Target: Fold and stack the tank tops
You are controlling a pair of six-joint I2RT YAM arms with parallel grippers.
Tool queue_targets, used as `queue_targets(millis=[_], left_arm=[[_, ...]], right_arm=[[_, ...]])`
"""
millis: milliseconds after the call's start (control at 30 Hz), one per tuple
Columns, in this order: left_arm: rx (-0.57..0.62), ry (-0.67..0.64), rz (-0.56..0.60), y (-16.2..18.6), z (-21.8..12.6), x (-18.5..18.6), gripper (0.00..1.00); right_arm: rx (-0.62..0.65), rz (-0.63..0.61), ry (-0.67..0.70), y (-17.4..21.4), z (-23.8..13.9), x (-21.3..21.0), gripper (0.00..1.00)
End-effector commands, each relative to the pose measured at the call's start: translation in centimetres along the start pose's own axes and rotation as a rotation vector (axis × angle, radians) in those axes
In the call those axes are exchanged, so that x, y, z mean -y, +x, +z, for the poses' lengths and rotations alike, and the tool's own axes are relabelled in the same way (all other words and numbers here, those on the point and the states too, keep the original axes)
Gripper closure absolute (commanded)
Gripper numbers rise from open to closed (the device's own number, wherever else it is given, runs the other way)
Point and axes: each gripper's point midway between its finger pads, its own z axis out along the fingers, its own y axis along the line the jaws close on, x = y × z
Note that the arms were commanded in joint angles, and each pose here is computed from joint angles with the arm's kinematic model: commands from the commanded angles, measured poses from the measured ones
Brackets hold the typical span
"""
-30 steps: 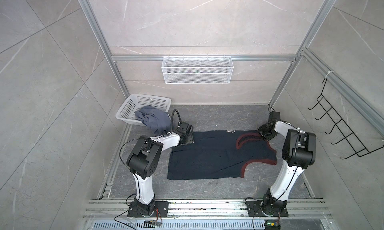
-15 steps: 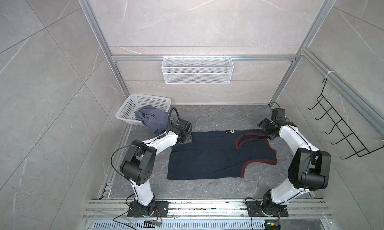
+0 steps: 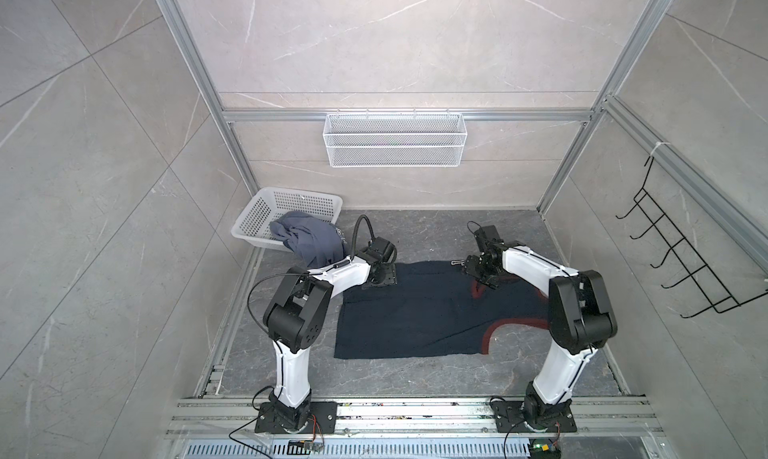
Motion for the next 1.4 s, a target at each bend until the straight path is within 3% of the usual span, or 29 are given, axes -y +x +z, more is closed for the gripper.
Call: queue_targets(millis=[0,267,500,833,933,1100,1233,1367], left_arm=[[0.0,0.014,-0.009,-0.6,0.3,0.6,0.26],[-0.02,-0.014,-0.059,-0.4,2.5,-0.1,0.25],[-0.014,0.01,-0.093,-2.9,4.3,0.6,0.25],[0.0,-0.004,-0.11,-4.1,2.7,0.8,0.25],[0.01,0.031,-0.074,-4.7,0.8,1.6,0.24],[0.0,0.076,0.001,-4.7,-5.1,2.9,0.2],[0.063,0.054,-0.023,-3.5,-9.9,0.5,0.19],[0.097,0.022,-0.076,0.0,-12.1,-3.0,0.19]], right_arm=[[-0.041,-0.031,0.132,-0.1,1.6,2.0,0.24],[-0.052,0.033,0.163,-3.5,3.0,3.5,0.29],[-0.041,0.091,0.12,-7.7,4.5,3.4,0.29],[0.001,0.09,0.095,-12.0,4.1,2.5,0.28],[0.019,0.085,0.058,-11.7,2.3,2.1,0.27],[0.059,0.07,-0.012,-9.5,-2.5,1.6,0.23],[0.068,0.091,-0.059,-5.4,-5.2,2.8,0.22],[0.075,0.111,-0.093,-0.9,-7.0,4.7,0.23]])
